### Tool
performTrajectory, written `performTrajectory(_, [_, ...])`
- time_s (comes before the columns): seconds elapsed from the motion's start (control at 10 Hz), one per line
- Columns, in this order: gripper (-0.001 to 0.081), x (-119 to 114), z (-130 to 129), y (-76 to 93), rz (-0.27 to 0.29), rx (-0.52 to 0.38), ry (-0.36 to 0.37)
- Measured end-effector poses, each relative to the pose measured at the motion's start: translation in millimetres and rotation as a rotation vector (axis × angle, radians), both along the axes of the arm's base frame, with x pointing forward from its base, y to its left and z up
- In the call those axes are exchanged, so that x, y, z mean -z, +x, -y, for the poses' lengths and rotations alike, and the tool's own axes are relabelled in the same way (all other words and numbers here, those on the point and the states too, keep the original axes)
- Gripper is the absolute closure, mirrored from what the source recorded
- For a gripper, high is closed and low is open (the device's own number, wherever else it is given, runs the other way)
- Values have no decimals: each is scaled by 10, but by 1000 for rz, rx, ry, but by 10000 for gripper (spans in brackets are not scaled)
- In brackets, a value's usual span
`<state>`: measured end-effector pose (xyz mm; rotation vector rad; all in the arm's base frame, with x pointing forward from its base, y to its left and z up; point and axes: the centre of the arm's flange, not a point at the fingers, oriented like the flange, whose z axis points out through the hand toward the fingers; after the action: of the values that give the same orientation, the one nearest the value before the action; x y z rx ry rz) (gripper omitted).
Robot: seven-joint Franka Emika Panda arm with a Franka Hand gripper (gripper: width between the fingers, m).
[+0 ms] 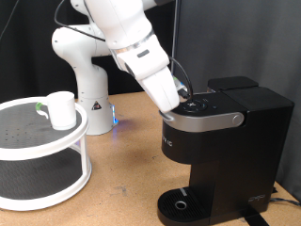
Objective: Make a cup of coffee with the keurig machine
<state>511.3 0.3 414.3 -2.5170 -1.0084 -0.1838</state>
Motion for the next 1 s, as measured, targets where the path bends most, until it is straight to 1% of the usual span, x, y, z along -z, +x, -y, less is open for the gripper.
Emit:
performTrajectory(0.5, [806,105,7,17,-4,-4,-7])
performTrajectory(0.8, [806,112,8,17,-3,-4,-5])
performTrajectory(1.0, [806,66,49,35,37,-2,45])
